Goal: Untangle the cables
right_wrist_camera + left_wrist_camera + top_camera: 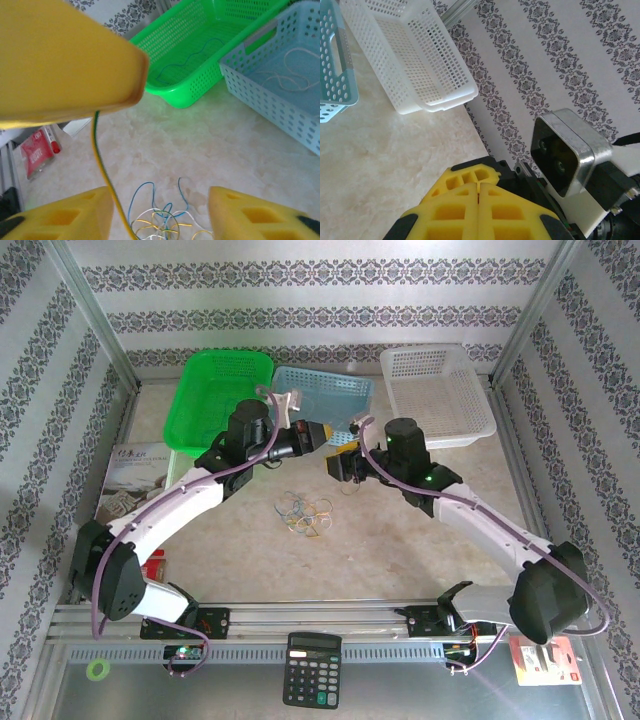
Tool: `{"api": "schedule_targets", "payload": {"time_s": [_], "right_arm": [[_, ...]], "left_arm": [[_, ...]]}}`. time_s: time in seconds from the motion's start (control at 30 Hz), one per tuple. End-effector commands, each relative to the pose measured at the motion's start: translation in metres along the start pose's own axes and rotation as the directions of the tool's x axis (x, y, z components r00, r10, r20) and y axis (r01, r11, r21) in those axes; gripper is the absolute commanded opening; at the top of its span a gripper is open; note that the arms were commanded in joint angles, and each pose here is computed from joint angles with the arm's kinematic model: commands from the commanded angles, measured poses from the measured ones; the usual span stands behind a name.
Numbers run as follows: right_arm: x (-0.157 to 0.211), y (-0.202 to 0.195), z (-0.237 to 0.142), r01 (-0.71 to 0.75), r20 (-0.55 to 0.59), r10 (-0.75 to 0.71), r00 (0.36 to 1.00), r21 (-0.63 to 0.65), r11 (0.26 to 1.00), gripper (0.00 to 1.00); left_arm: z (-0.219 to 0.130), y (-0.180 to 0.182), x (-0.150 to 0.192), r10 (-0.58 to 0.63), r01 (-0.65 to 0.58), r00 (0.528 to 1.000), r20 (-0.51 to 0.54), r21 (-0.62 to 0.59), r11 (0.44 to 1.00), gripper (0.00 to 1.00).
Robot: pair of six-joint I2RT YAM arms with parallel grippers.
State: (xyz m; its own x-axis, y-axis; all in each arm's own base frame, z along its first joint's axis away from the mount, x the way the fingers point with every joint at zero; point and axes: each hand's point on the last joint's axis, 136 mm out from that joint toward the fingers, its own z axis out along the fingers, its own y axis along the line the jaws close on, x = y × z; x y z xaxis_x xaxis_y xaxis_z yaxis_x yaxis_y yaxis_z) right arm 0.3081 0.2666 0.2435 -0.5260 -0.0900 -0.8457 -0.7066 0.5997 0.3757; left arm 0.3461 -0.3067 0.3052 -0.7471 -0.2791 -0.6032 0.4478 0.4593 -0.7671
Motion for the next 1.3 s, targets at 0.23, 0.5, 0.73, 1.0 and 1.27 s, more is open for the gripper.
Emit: {"api": "schedule_targets", "payload": {"time_s": [0.23,0.5,0.73,1.0,1.27], "right_arm": [[-0.016,-0.003,0.001,0.011,0.044,-0.011,0.999,-0.001,1.0,0.0],[-0.025,-0.046,-0.016,-0.093,0.108,0.082,0.991,0.105,0.99,0.0],[-0.046,-0.14,-0.055,-0.273,0.251,0.19,0.949,0.357,0.894,0.0],[-0.082,-0.246,-0.099,-0.442,0.426,0.206,0.881,0.585,0.68,0.0],[-0.082,-0.342,-0.093,-0.486,0.417,0.252,0.873,0.709,0.512,0.0]], "left_arm": [[0.006,-0.017,-0.003,0.025,-0.025,1.0,-0.004,0.039,0.999,0.0],[0.009,-0.013,-0.014,0.02,-0.021,0.999,0.049,0.018,1.0,0.83],[-0.004,-0.002,-0.017,0.057,-0.051,0.995,0.079,-0.075,0.996,1.0],[-0.013,0.012,-0.007,0.043,-0.033,0.996,0.077,-0.122,0.992,1.0],[-0.026,0.013,-0.004,0.035,-0.022,0.995,0.093,-0.139,0.99,1.0]]}}
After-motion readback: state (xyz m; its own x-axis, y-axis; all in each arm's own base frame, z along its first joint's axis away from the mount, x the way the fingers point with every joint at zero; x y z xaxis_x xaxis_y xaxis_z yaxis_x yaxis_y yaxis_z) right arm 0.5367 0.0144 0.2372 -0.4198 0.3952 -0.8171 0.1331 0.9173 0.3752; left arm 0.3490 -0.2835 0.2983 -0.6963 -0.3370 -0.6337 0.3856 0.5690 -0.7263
